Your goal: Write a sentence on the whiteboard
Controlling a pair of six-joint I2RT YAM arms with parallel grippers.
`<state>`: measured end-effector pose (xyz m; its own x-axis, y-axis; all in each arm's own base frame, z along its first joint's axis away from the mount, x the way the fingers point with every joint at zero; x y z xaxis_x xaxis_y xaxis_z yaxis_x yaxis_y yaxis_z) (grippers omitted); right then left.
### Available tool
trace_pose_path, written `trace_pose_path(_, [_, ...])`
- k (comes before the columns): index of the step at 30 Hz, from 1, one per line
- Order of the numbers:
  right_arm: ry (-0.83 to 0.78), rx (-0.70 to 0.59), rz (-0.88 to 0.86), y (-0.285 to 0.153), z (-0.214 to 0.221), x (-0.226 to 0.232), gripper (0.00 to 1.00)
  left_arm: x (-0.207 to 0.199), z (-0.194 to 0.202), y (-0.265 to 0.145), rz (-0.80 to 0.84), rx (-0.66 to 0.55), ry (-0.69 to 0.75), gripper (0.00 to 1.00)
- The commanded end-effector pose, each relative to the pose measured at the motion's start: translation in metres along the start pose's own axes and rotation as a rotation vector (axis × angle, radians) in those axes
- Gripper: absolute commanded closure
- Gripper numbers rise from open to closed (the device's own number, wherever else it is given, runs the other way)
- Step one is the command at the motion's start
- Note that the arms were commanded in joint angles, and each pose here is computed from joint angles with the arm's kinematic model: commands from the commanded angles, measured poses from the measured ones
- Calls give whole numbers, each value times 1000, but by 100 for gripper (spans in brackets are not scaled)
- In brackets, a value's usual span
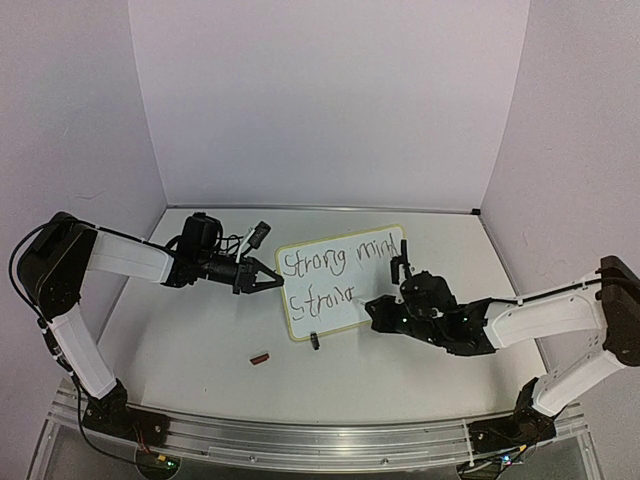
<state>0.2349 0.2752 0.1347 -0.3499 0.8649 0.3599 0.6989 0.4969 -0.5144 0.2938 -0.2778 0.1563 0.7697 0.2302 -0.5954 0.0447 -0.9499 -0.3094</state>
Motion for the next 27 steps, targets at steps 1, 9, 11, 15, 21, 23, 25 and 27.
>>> trace_pose_path(1, [0, 34, 39, 1, 13, -6, 100, 0, 9, 0, -25, 25, 14, 100])
trace_pose_path(9, [-5, 54, 49, 1, 22, -4, 100, -1, 8, 0, -24, 23, 17, 100])
trace_pose_path(11, [-8, 58, 47, 1, 24, -2, 100, -1, 8, 0, -23, 24, 16, 100])
trace_pose_path(15, [-12, 63, 41, 4, 25, 2, 100, -1, 8, 0, -22, 23, 17, 100])
trace_pose_path(21, [-17, 45, 25, 4, 19, 11, 100, -1, 8, 0, -23, 24, 15, 100])
trace_pose_path(23, [-16, 33, 13, 3, 15, 15, 100, -1, 8, 0, -23, 24, 14, 100])
trace_pose_path(25, [-19, 18, 3, 3, 9, 18, 100, -1, 8, 1, -21, 24, 16, 100])
trace_pose_path(27, [-23, -3, -6, 2, 2, 23, 100, -1, 8, 1, -21, 24, 16, 100])
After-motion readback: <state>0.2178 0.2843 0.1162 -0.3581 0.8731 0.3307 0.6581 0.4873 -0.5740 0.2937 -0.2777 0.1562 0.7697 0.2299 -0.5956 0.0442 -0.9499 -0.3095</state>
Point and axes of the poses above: each gripper's point midway between its finger pads, its own y axis out along the fingers, its own x axis along the line the jaws close on, z = x × y, the point moved 5 cm from there along -y, back along the fingers, and after that the axes turned 8 degrees about -y, right-handed, at the moved point
